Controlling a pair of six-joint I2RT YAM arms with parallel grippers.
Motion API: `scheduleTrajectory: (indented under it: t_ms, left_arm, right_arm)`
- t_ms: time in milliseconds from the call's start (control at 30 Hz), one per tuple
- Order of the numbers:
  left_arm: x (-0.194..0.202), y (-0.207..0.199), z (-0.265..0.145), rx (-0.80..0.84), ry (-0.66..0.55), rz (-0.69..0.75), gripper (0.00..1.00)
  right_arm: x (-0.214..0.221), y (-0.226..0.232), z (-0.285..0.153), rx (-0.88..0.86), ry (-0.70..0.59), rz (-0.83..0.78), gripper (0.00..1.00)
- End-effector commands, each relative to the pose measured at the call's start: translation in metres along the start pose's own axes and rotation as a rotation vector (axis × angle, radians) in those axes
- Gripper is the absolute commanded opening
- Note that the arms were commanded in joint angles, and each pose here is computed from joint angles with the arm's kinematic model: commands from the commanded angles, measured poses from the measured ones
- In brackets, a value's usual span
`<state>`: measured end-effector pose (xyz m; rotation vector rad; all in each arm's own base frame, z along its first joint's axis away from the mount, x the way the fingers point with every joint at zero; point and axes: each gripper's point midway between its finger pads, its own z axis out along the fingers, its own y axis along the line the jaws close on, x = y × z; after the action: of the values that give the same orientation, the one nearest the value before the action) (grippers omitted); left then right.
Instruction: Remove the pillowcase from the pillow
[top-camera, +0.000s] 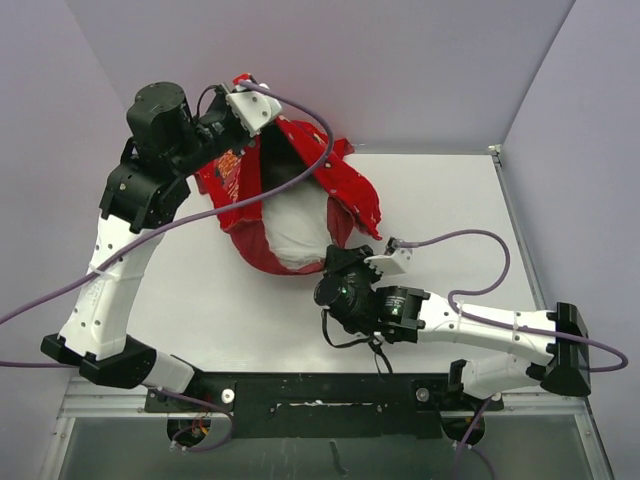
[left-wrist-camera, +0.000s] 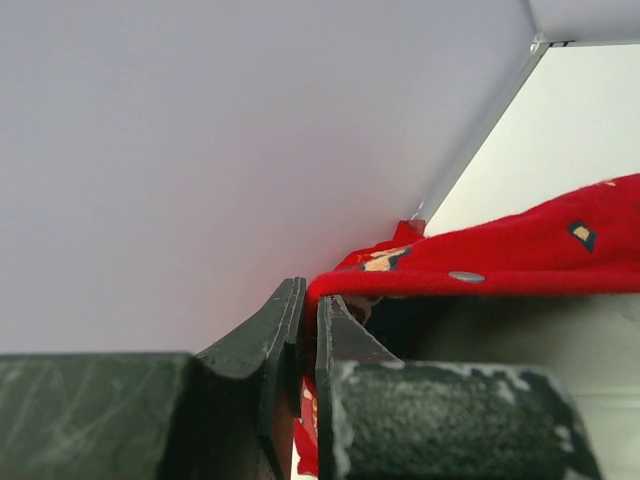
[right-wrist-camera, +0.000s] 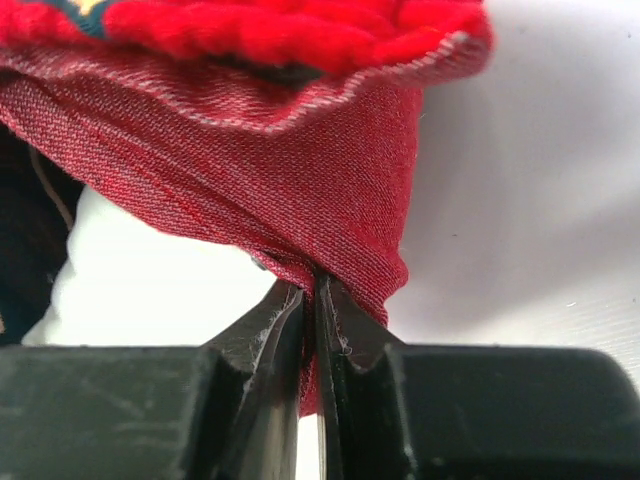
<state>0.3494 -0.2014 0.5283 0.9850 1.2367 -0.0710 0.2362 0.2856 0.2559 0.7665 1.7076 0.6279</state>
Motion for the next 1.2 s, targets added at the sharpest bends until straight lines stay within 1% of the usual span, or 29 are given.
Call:
scheduleTrajectory:
  t_ms: [0, 33, 167, 300, 367, 433, 467, 533, 600, 633, 667, 700, 767, 867, 933, 1000, 1100, 1167]
  left_arm:
    - [-0.106, 0.124, -0.065, -0.490, -0.296, 0.125, 0.00]
    - [-0.107, 0.128, -0.066, -0.500, -0.297, 0.127, 0.00]
    - [-0.109, 0.146, -0.075, -0.551, -0.297, 0.141, 0.00]
    - [-0.106, 0.158, -0.081, -0.582, -0.291, 0.119, 0.00]
    - [-0.101, 0.155, -0.078, -0.555, -0.280, 0.093, 0.00]
    - [-0.093, 0.144, -0.071, -0.499, -0.260, 0.067, 0.00]
    - [-0.088, 0.138, -0.068, -0.469, -0.247, 0.054, 0.00]
    - [-0.077, 0.124, -0.059, -0.397, -0.216, 0.016, 0.00]
    - [-0.066, 0.111, -0.051, -0.335, -0.187, -0.026, 0.00]
    - [-0.059, 0.103, -0.047, -0.302, -0.169, -0.052, 0.00]
    - [-0.052, 0.094, -0.043, -0.264, -0.151, -0.081, 0.00]
    - [-0.046, 0.085, -0.040, -0.225, -0.135, -0.109, 0.00]
    - [-0.037, 0.068, -0.036, -0.157, -0.116, -0.166, 0.00]
    - [-0.027, 0.043, -0.030, -0.044, -0.081, -0.243, 0.00]
    - [-0.027, 0.035, -0.028, -0.004, -0.068, -0.280, 0.00]
    - [-0.029, 0.032, -0.028, 0.016, -0.064, -0.305, 0.00]
    - [-0.035, 0.032, -0.031, 0.022, -0.072, -0.313, 0.00]
    - [-0.040, 0.031, -0.034, 0.024, -0.081, -0.310, 0.00]
  right_arm:
    - [0.006, -0.065, -0.003, 0.112, 0.004, -0.129, 0.00]
    - [0.008, -0.070, -0.005, 0.125, 0.004, -0.112, 0.00]
    - [0.012, -0.090, -0.011, 0.163, 0.004, -0.125, 0.00]
    - [0.018, -0.105, -0.015, 0.186, 0.007, -0.129, 0.00]
    - [0.014, -0.103, -0.016, 0.178, -0.002, -0.140, 0.00]
    - [0.003, -0.090, -0.019, 0.144, -0.021, -0.158, 0.00]
    - [-0.004, -0.081, -0.021, 0.122, -0.034, -0.171, 0.07]
    - [-0.022, -0.059, -0.027, 0.065, -0.043, -0.208, 0.34]
    - [-0.031, -0.033, -0.035, -0.024, -0.001, -0.286, 0.51]
    - [-0.034, -0.005, -0.040, -0.124, 0.029, -0.277, 0.57]
    - [-0.038, 0.015, -0.047, -0.225, 0.054, -0.298, 0.62]
    - [-0.043, 0.027, -0.052, -0.321, 0.058, -0.382, 0.66]
    - [-0.045, 0.048, -0.064, -0.473, 0.100, -0.450, 0.71]
    - [-0.037, 0.068, -0.072, -0.578, 0.219, -0.645, 0.77]
    - [-0.026, 0.080, -0.075, -0.631, 0.291, -0.780, 0.77]
    - [-0.014, 0.094, -0.081, -0.708, 0.336, -0.907, 0.77]
    - [-0.002, 0.117, -0.085, -0.795, 0.361, -1.025, 0.77]
    - [0.009, 0.123, -0.081, -0.820, 0.364, -1.103, 0.77]
